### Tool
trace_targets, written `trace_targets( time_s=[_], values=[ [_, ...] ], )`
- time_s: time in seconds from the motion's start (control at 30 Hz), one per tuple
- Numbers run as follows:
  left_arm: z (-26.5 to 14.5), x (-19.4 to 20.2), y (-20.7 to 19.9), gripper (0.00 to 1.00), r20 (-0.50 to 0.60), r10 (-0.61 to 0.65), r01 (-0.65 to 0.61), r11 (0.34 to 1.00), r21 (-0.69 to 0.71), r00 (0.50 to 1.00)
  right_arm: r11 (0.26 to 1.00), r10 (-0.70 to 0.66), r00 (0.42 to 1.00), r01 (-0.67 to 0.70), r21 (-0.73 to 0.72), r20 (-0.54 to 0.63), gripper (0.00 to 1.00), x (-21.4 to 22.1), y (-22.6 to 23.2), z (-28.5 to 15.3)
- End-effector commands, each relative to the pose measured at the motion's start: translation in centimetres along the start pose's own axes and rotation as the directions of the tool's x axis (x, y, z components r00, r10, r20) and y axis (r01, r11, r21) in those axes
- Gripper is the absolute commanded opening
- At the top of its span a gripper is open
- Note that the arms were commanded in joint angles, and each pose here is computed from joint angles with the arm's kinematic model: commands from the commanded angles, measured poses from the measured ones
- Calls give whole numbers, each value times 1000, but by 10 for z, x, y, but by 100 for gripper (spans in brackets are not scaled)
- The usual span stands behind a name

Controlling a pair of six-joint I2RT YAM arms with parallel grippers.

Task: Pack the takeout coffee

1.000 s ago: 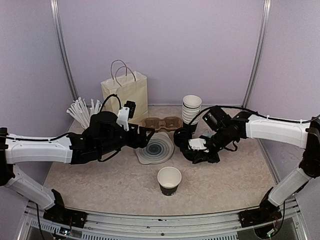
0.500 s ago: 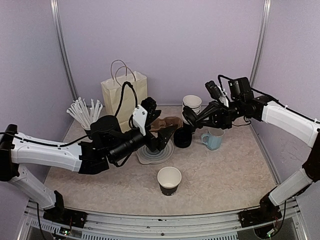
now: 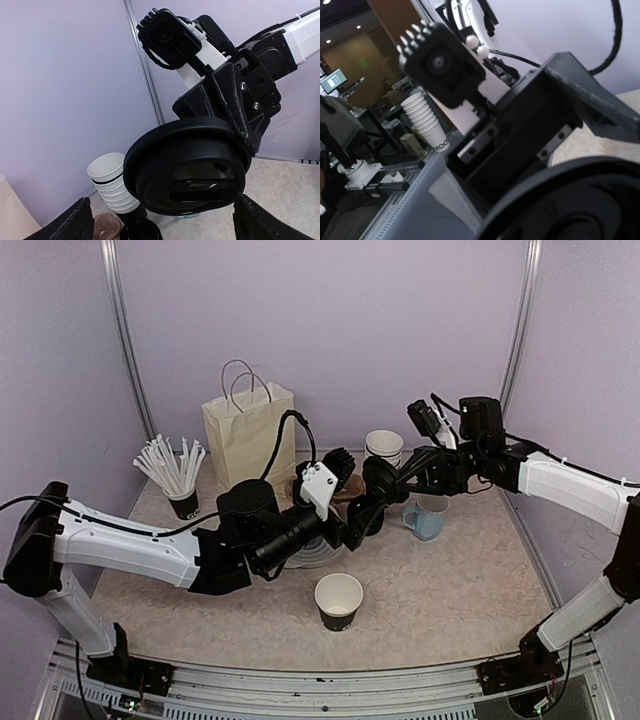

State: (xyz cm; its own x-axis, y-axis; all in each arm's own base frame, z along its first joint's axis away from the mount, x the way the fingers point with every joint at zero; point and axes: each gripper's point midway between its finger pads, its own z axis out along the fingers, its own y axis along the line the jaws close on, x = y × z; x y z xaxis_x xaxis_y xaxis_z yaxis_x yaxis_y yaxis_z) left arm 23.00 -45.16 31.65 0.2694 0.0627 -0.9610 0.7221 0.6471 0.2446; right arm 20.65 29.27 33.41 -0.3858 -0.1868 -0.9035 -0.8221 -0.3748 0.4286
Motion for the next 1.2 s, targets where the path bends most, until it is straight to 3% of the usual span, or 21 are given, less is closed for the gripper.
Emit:
trace_targets(
  time_s=[0.0, 0.13, 0.5, 0.83, 1.03, 1.1, 1.17],
  values=[
    [6, -18, -4, 91, 64, -5, 4, 1000, 14, 998, 999, -8, 1000, 8, -48, -6, 3, -2, 9, 0],
    [11, -15, -8, 85, 63, -25, 23, 999, 26, 998, 999, -9, 1000, 9, -44, -5, 3, -2, 8, 0],
    [21, -14, -18, 84, 84, -60, 56, 997, 54, 995, 999, -3, 1000, 3, -36, -4, 3, -2, 6, 0],
    [26, -9, -19, 73, 73, -69, 66, 997, 45, 995, 999, 4, 1000, -4, -32, -4, 7, 0, 6, 0],
    [21, 5, -19, 71, -32, -71, 73, 996, 59, 997, 999, 16, 1000, -16, 28, 18, 38, 0, -1, -14],
    [13, 6, -18, 71, -111, -80, 89, 993, 82, 991, 988, -10, 1000, 6, 156, 29, 52, 3, -15, -32],
    [5, 10, -17, 71, -219, -88, 114, 987, 109, 972, 948, -50, 998, 60, 314, -39, 59, 16, -34, -43]
  ],
)
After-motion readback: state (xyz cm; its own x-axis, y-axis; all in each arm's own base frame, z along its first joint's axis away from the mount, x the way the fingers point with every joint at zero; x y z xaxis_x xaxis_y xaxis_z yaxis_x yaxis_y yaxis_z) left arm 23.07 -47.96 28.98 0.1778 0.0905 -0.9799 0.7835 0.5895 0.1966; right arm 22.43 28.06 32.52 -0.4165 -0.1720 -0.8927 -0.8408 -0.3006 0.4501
